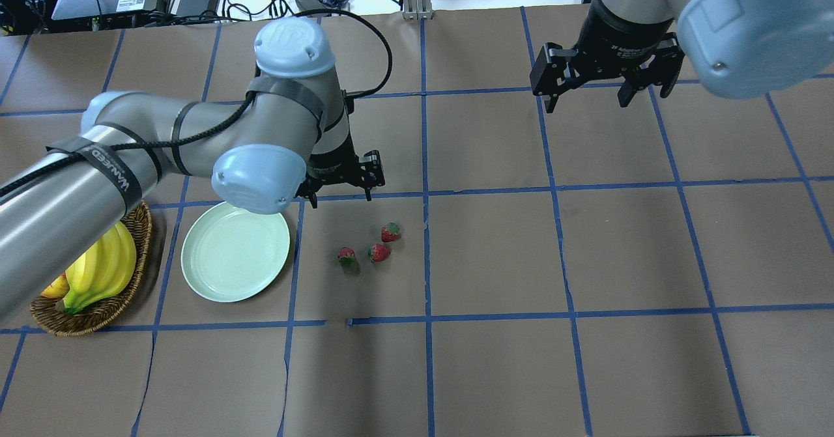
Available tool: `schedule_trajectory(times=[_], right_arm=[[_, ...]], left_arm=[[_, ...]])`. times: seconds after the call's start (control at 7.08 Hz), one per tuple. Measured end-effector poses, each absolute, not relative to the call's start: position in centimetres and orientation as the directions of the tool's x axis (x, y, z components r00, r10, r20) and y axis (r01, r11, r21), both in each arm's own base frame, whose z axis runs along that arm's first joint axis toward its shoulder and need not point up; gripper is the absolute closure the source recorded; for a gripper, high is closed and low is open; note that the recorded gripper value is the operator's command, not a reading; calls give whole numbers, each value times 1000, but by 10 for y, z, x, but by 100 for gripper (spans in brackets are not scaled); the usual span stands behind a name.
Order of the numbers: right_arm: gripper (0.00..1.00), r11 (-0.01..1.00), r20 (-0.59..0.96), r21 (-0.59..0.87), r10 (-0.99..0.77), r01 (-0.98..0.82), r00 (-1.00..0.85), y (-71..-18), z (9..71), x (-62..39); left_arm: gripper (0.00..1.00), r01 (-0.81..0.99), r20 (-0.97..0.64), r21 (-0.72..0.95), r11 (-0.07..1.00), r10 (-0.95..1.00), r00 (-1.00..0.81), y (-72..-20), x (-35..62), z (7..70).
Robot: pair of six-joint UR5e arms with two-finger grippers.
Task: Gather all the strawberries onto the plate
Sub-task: 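Lower the left gripper onto a strawberry in the cluster and grasp it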
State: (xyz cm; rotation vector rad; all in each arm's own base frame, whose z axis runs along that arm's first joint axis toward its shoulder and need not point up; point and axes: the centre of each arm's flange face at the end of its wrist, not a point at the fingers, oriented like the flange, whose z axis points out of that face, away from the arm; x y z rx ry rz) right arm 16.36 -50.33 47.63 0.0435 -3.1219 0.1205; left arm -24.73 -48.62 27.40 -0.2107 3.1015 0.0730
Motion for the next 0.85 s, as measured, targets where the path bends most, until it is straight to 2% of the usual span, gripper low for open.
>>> schedule_trajectory(times=[0.42, 0.85], right_arm=[[0, 996, 22, -86, -24, -26, -999, -500, 472, 163], [0, 996, 21, -86, -23, -25, -1000, -500, 471, 163]], left_arm=[[2, -132, -28, 48, 990, -131, -991, -443, -233, 222], [2, -12, 25, 52, 999, -13, -1000, -433, -219, 197]])
